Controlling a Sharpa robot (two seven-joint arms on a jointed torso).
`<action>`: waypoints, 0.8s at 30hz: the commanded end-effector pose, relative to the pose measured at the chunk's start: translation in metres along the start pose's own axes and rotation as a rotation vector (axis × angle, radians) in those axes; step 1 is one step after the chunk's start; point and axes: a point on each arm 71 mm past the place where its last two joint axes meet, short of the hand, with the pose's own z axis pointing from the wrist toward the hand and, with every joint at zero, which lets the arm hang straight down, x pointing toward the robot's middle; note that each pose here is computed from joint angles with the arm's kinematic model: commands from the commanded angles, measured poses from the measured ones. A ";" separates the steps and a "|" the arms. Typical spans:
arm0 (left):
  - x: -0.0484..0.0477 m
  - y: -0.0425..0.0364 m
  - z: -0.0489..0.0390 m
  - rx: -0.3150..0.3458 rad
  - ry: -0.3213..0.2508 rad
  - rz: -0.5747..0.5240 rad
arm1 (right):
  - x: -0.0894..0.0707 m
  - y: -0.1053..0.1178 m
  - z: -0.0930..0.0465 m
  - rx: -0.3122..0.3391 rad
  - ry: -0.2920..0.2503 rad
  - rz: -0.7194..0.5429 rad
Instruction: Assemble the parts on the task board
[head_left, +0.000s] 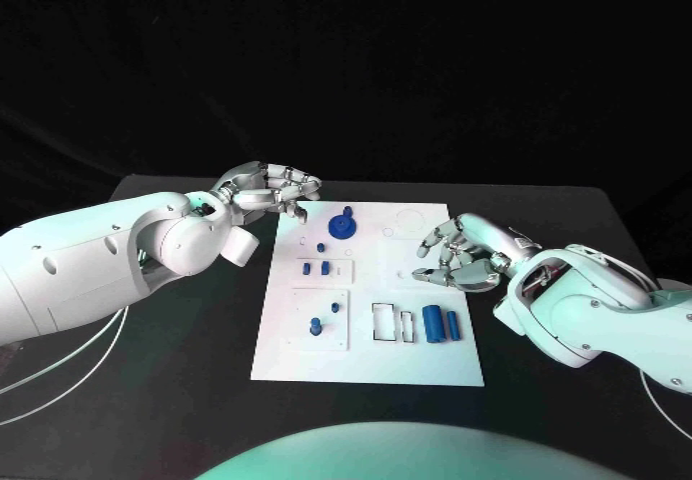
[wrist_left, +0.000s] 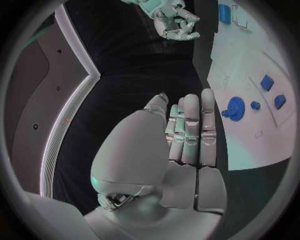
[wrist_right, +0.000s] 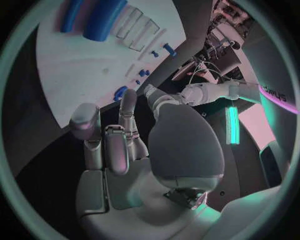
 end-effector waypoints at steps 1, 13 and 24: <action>0.0028 -0.0011 0.0002 0.011 0.015 -0.009 | 0.008 -0.015 -0.009 0.133 0.080 0.060; 0.0016 0.0020 -0.0028 0.005 0.014 -0.011 | 0.033 -0.037 -0.033 0.239 0.113 -0.053; -0.0004 0.0034 -0.0049 0.004 0.017 -0.014 | 0.040 -0.034 -0.035 0.252 0.121 -0.095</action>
